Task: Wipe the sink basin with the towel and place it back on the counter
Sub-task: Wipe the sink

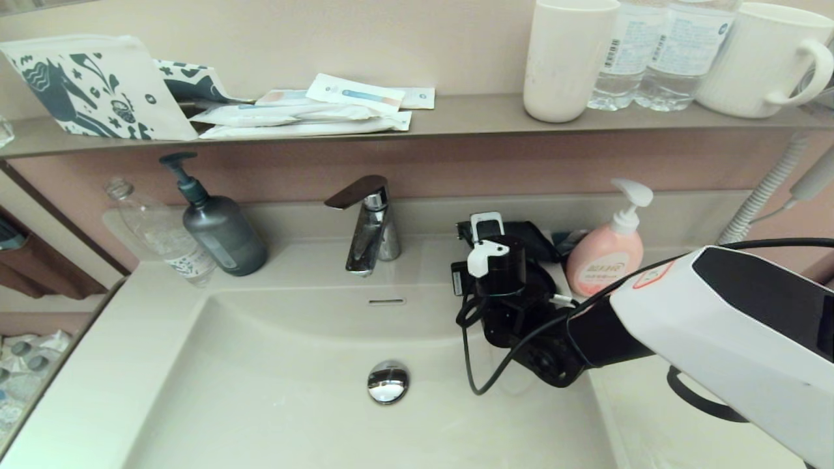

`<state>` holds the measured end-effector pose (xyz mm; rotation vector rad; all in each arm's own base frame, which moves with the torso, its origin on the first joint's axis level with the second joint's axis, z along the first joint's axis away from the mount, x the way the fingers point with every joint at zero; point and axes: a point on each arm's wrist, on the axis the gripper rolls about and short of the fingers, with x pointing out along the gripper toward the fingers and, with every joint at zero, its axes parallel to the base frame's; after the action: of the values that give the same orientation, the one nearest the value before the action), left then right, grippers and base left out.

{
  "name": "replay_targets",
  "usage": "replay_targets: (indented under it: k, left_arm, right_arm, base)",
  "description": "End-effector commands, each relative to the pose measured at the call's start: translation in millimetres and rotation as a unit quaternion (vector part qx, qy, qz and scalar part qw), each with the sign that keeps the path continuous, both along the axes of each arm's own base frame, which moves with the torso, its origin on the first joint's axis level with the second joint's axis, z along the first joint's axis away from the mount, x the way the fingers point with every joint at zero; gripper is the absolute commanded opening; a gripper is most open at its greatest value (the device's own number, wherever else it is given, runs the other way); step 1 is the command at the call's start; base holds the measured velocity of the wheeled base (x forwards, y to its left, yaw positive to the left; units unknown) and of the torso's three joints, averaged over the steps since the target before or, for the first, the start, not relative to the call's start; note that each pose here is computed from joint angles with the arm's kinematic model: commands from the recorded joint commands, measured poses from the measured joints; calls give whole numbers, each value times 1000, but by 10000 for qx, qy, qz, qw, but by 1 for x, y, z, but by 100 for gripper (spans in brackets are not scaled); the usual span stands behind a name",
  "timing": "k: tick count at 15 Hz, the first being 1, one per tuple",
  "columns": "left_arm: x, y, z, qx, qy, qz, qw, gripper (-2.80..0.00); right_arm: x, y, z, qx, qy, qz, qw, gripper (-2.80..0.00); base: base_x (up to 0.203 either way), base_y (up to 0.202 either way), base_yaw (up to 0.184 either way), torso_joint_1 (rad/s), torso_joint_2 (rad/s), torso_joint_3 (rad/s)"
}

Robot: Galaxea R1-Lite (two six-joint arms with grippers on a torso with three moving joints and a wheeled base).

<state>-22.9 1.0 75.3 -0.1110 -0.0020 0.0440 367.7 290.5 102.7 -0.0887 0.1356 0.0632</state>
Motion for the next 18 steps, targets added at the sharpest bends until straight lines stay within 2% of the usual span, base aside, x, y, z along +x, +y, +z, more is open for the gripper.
replay_targets:
  k: [1, 5, 10, 12, 14, 18]
  left_arm:
    - [0, 0, 0, -5, 5, 2, 10000, -280]
    - [0, 0, 0, -5, 5, 2, 10000, -280]
    - [0, 0, 0, -5, 5, 2, 10000, -280]
    - [0, 0, 0, -5, 5, 2, 10000, -280]
    - [0, 0, 0, -5, 5, 2, 10000, -280]
    - [0, 0, 0, -5, 2, 2, 10000, -280]
  right_arm:
    - [-3, 8, -13, -95, 120, 85, 9998, -280]
    - [-6, 29, -1, 68, -42, 321, 9995, -280]
    - [-3, 29, 3, 126, -77, 368, 9992, -280]
    - [-1, 14, 7, 67, -40, 192, 9998, -280]
    - [6, -13, 14, -11, -11, -103, 9999, -280]
    - [9, -52, 25, -139, 58, -459, 9988, -280]
  base:
    - [0, 0, 0, 0, 0, 0]
    - [0, 0, 0, 0, 0, 0]
    - [0, 0, 0, 0, 0, 0]
    - [0, 0, 0, 0, 0, 0]
    - [0, 0, 0, 0, 0, 0]
    - [0, 0, 0, 0, 0, 0]
